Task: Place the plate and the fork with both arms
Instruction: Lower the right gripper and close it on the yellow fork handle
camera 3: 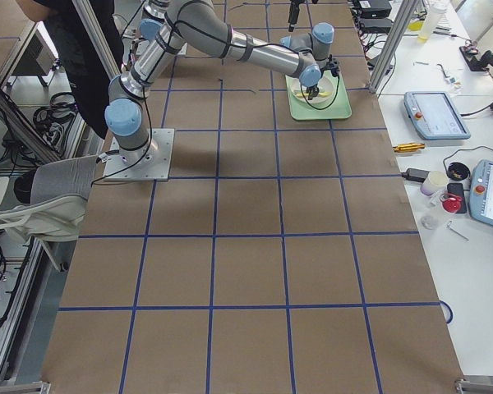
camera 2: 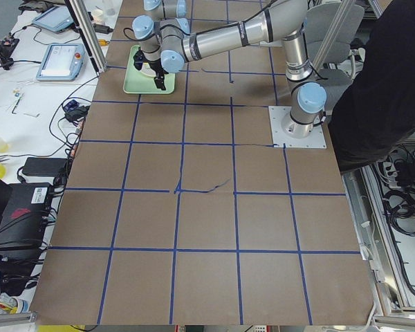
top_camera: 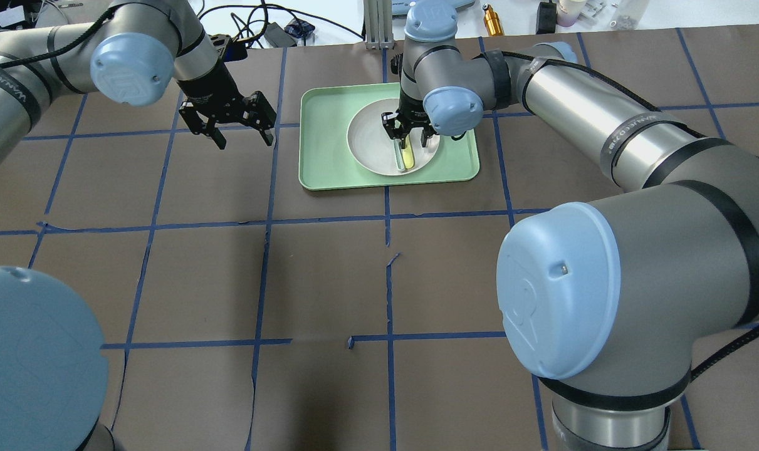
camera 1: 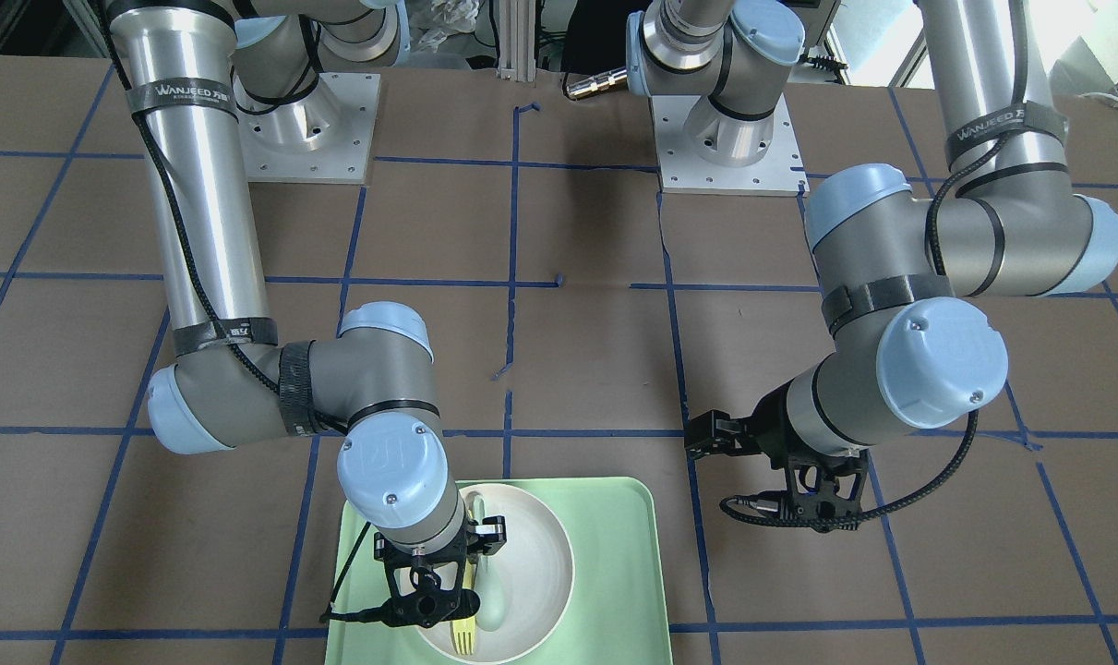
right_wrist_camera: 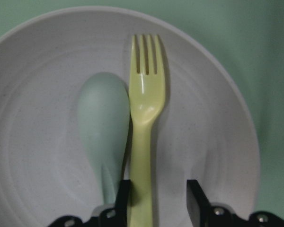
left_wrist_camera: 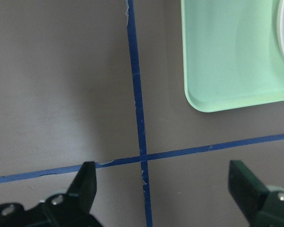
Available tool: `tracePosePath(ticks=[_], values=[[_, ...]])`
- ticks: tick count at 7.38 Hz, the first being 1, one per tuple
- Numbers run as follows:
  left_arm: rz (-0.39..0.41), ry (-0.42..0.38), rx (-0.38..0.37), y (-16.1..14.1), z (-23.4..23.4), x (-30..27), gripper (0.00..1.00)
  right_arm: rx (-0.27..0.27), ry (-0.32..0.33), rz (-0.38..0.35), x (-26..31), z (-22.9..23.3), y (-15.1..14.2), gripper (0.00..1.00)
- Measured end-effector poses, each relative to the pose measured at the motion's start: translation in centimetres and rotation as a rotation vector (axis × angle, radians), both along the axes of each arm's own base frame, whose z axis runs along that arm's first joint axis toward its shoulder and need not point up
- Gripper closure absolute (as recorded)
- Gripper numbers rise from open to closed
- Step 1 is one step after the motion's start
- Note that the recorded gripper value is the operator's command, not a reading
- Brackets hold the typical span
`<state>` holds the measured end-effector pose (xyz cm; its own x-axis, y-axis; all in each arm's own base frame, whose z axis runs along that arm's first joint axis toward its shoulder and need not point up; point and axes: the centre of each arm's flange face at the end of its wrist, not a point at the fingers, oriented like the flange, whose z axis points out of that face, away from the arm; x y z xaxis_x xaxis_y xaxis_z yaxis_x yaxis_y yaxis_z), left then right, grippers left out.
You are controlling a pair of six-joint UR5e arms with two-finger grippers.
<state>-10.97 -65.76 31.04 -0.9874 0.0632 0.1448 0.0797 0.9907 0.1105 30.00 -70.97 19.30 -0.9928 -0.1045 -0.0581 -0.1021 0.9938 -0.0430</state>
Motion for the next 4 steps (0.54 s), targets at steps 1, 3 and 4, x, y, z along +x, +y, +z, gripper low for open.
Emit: tracePosePath(ticks=[1, 3, 4], values=[[0.0, 0.0, -0.001, 0.01, 0.03, 0.0, 0.0, -0.001, 0.0, 0.0, 0.01, 0.03, -0.05, 0.5], [0.0, -0.001, -0.002, 0.03, 0.13, 0.0, 0.0, -0.002, -0.001, 0.001, 0.03, -0.11, -0.09, 0.48], [0.0, -0.001, -0.002, 0.04, 0.16, 0.0, 0.0, -0.001, -0.001, 0.002, 0.02, -0.23, -0.08, 0.52]])
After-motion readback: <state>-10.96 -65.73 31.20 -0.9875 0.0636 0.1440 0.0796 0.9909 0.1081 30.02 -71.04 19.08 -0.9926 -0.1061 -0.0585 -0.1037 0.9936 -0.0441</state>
